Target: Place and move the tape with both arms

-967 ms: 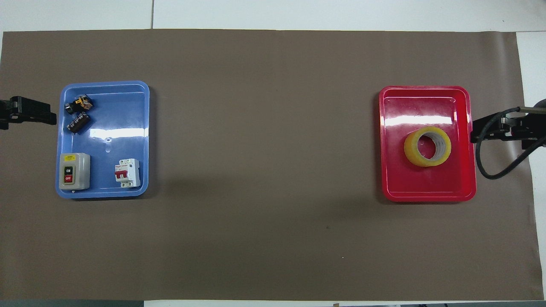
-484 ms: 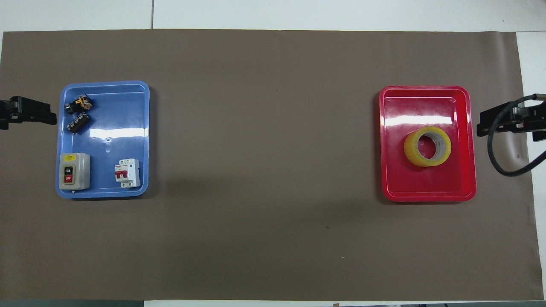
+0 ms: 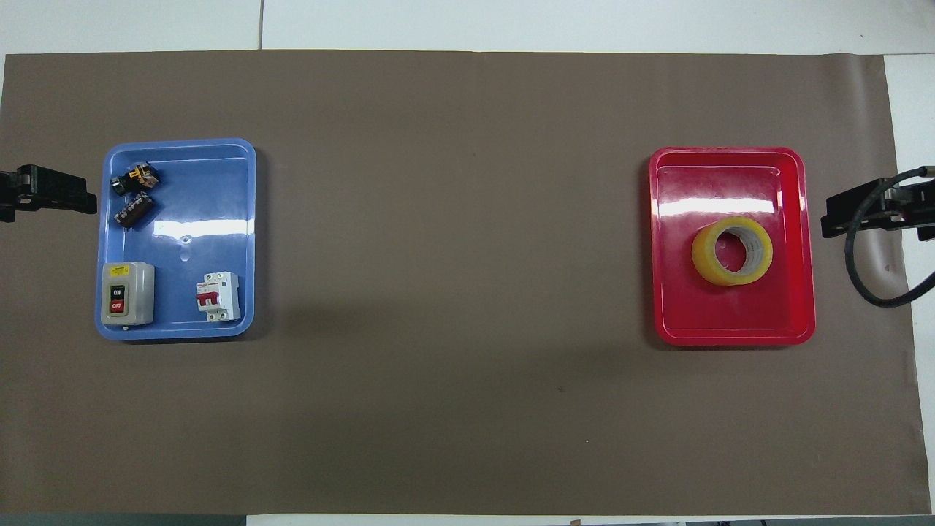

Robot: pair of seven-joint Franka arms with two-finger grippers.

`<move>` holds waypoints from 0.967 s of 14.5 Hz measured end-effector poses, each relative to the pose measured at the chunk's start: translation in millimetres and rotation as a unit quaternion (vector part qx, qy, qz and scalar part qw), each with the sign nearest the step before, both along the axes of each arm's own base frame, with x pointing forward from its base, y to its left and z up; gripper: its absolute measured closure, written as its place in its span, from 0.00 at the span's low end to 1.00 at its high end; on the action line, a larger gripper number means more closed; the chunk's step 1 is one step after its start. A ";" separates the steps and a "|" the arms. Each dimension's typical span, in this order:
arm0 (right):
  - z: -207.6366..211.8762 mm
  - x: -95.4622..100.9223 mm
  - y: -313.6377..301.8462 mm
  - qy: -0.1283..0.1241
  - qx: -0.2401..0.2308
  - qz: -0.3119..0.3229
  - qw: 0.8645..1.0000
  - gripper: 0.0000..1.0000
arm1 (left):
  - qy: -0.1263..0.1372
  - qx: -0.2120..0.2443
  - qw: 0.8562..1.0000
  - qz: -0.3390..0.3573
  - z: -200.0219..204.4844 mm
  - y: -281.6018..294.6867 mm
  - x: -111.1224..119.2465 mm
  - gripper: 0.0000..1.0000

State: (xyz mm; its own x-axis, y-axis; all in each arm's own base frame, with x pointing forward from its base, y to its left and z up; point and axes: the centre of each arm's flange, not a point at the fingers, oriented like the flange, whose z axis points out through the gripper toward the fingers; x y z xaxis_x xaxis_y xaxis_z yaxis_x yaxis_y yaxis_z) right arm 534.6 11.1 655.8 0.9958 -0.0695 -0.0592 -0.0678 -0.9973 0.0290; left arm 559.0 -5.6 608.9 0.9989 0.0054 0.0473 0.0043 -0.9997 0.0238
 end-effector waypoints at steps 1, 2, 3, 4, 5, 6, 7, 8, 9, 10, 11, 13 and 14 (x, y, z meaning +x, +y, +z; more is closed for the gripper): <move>-0.1 -0.1 0.0 0.000 0.000 0.000 1.000 0.00 | 0.000 0.000 1.000 0.000 0.0 0.0 0.0 0.00; -0.2 -0.2 0.0 0.001 0.000 0.000 1.000 0.00 | 0.000 0.000 1.000 0.000 0.0 0.0 0.0 0.00; -0.3 -0.3 0.0 0.001 0.000 0.000 1.000 0.00 | 0.000 0.000 1.000 0.000 0.0 0.0 0.0 0.00; -0.3 -0.4 0.0 0.002 0.000 0.000 1.000 0.00 | 0.000 0.000 1.000 0.000 0.0 0.0 0.0 0.00; -0.4 -0.4 0.0 0.002 0.000 0.000 1.000 0.00 | 0.000 0.000 1.000 0.000 0.0 0.0 0.0 0.00; -0.4 -0.5 0.0 0.002 0.000 0.000 1.000 0.00 | 0.000 0.000 1.000 0.000 0.0 0.0 0.0 0.00; -0.5 -0.5 0.0 0.002 0.000 0.000 1.000 0.00 | 0.000 0.000 1.000 0.000 0.0 0.0 0.0 0.00; -0.5 -0.5 0.1 0.002 0.000 0.000 1.000 0.00 | 0.000 0.000 1.000 0.000 0.0 0.0 0.0 0.00; -0.5 -0.5 0.2 0.002 0.000 0.000 1.000 0.00 | 0.000 0.000 1.000 0.000 0.0 0.0 0.0 0.00; -0.5 -0.5 0.3 0.002 0.000 0.000 1.000 0.00 | 0.000 0.000 1.000 0.000 0.0 0.0 0.0 0.00; -0.5 -0.5 0.3 0.002 0.000 0.000 1.000 0.00 | 0.000 0.000 1.000 0.000 0.0 0.0 0.0 0.00; -0.6 -0.7 0.3 0.003 0.000 0.000 1.000 0.00 | 0.000 0.000 1.000 0.000 0.0 0.0 0.0 0.00; -0.8 -0.9 0.3 0.004 0.000 0.000 1.000 0.00 | 0.000 0.000 1.000 0.000 0.0 0.0 0.0 0.00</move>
